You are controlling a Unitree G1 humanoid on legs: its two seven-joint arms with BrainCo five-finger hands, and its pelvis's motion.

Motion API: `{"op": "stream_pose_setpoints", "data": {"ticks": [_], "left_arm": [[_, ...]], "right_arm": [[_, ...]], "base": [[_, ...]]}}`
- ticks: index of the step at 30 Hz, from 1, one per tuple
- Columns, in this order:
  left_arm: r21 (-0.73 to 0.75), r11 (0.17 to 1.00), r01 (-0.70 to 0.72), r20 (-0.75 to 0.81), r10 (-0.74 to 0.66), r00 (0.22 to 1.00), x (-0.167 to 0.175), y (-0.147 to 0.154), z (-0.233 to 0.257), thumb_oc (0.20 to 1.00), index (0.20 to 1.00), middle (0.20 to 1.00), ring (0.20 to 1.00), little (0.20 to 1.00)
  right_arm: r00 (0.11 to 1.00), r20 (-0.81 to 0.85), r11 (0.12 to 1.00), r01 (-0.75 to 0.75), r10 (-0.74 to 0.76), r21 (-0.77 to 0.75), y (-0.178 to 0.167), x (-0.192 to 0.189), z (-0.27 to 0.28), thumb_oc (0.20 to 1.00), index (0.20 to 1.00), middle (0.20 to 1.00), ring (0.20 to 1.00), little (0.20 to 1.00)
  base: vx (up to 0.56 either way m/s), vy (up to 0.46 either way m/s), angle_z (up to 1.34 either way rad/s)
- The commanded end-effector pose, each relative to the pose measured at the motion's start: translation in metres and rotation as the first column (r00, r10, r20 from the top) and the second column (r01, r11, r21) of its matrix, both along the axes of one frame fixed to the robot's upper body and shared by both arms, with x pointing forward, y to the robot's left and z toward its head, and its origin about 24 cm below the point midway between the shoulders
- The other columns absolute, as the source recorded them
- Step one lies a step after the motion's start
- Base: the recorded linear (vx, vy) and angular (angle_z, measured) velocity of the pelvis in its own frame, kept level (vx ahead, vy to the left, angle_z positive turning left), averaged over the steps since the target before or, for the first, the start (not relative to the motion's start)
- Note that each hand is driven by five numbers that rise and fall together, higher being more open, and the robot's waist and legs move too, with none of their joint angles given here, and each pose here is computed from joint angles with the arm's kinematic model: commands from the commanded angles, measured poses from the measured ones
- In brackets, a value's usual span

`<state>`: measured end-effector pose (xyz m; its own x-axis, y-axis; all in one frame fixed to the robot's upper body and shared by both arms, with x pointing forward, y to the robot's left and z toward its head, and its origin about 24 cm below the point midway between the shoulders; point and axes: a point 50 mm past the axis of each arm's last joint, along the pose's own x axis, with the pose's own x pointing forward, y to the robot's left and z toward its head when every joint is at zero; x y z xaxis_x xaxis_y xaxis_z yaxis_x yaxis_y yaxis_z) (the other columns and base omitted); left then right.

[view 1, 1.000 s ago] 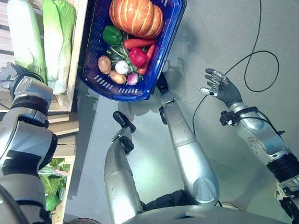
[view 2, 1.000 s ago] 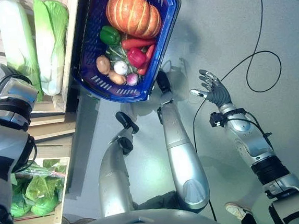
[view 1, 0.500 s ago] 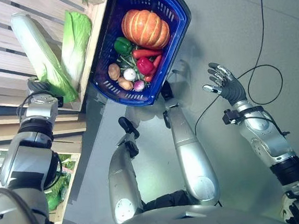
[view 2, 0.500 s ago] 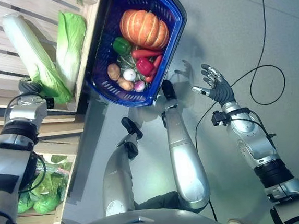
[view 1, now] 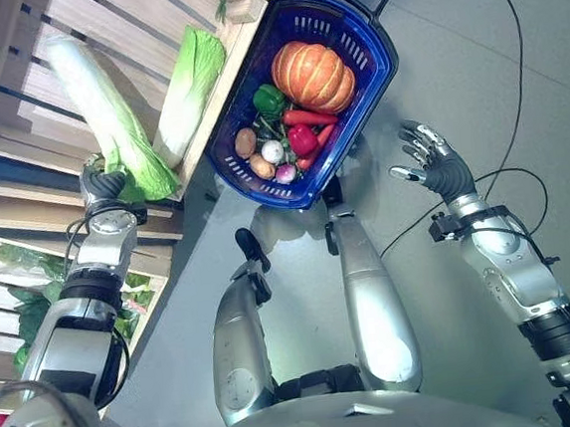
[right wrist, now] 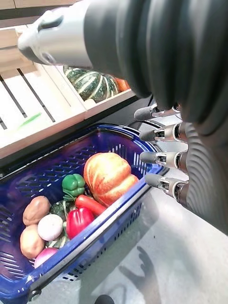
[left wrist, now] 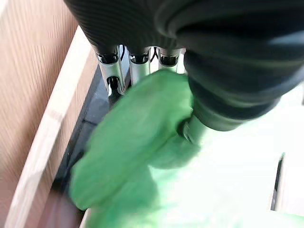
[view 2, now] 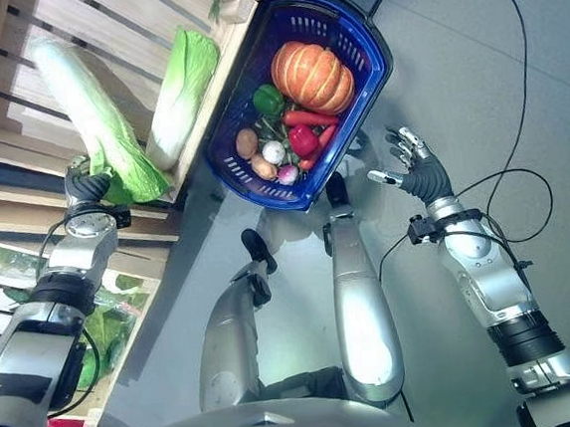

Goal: Pick up fruits and vegetables into the basket

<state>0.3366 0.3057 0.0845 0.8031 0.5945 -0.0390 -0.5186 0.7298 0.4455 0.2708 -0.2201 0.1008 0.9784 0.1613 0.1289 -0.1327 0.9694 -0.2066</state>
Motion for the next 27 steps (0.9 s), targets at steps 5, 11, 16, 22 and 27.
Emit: {"op": "stream_pose_setpoints", "data": {"ticks": [5, 11, 16, 22, 27], "left_arm": [[0.047, 0.982, -0.183, -0.062, 0.185, 0.981, -0.016, 0.044, 0.006, 1.0, 1.0, 1.0, 1.0, 1.0], [0.072, 0.976, -0.207, -0.137, 0.215, 0.967, -0.017, 0.053, 0.005, 1.0, 1.0, 1.0, 1.0, 1.0], [0.078, 0.978, -0.196, -0.154, 0.206, 0.966, -0.015, 0.055, 0.007, 1.0, 1.0, 1.0, 1.0, 1.0], [-0.024, 0.993, -0.111, -0.076, 0.109, 0.991, 0.001, 0.042, 0.023, 1.0, 1.0, 1.0, 1.0, 1.0], [-0.257, 0.957, 0.134, 0.017, -0.135, 0.991, 0.021, 0.009, 0.028, 1.0, 1.0, 1.0, 1.0, 1.0]], "right_arm": [[0.999, 0.035, 0.999, -0.02, 0.019, 0.033, 0.004, -0.007, 0.003, 1.0, 1.0, 1.0, 1.0, 1.0], [1.0, 0.022, 0.999, -0.022, 0.021, 0.037, 0.002, -0.005, 0.002, 1.0, 1.0, 1.0, 1.0, 1.0], [1.0, 0.015, 0.999, -0.028, 0.027, 0.035, 0.002, -0.005, 0.002, 1.0, 1.0, 1.0, 1.0, 1.0], [0.999, 0.007, 0.999, -0.038, 0.038, 0.038, 0.007, -0.004, 0.001, 1.0, 1.0, 1.0, 1.0, 1.0], [0.999, -0.001, 0.998, -0.049, 0.049, 0.035, 0.012, -0.003, 0.001, 1.0, 1.0, 1.0, 1.0, 1.0]], "base": [[0.02, -0.029, -0.01], [0.02, -0.013, -0.05], [0.02, -0.003, -0.03], [0.02, -0.009, -0.05], [0.0, 0.0, 0.0]]}}
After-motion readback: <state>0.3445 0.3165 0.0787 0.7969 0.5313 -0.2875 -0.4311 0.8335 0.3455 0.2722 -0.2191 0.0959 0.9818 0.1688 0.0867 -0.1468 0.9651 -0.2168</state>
